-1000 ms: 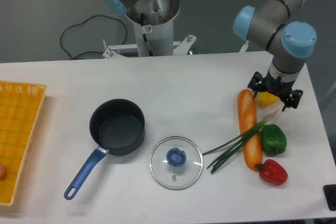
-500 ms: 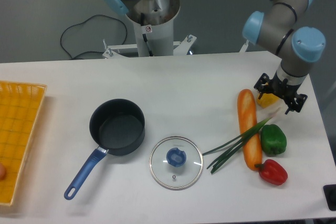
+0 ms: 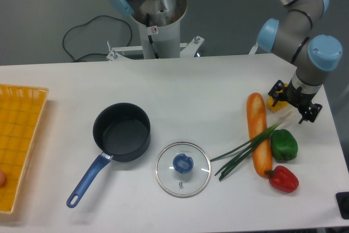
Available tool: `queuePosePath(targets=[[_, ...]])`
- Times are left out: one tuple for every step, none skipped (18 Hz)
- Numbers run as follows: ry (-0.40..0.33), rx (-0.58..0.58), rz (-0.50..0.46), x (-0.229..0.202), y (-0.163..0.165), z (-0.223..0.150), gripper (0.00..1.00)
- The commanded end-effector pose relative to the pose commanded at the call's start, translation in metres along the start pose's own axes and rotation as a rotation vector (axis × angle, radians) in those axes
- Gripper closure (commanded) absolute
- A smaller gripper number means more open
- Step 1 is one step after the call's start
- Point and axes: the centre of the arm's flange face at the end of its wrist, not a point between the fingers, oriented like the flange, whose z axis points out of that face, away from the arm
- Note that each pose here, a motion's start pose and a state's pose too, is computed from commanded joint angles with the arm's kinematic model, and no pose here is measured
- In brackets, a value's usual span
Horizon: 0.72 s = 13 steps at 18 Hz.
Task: Pick up the green onion
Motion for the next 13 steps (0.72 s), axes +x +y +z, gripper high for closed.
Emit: queuePosePath(targets=[[0.001, 0.002, 0.0, -0.0001, -0.0001, 0.001, 0.03], [0.003, 0.002, 0.0, -0.0001, 0.0, 0.002, 0.03], [0.003, 0.002, 0.001, -0.0001, 0.0, 0.002, 0.03], [0.001, 0.002, 0.001, -0.0003, 0.0, 0.0019, 0.03], [0.004, 0.005, 0.001, -0.0002, -0.0003, 0.003, 0.03], [0.006, 0.008, 0.001, -0.0004, -0.0005, 0.0049, 0.03], [0.006, 0.009, 0.001, -0.0004, -0.0006, 0.0049, 0.03], [0.009, 0.01, 0.001, 0.0, -0.0006, 0.0065, 0.03], [0.007, 0.01, 0.001, -0.0005, -0.0006, 0.0059, 0.03], [0.007, 0.01, 0.0, -0.0007, -0.0005, 0.0068, 0.03], [0.007, 0.011, 0.0, -0.0007, -0.0007, 0.0068, 0.03], [0.007, 0.011, 0.0, -0.001, -0.0007, 0.0063, 0.03], [0.007, 0.011, -0.003, -0.001, -0.0007, 0.0063, 0.03]])
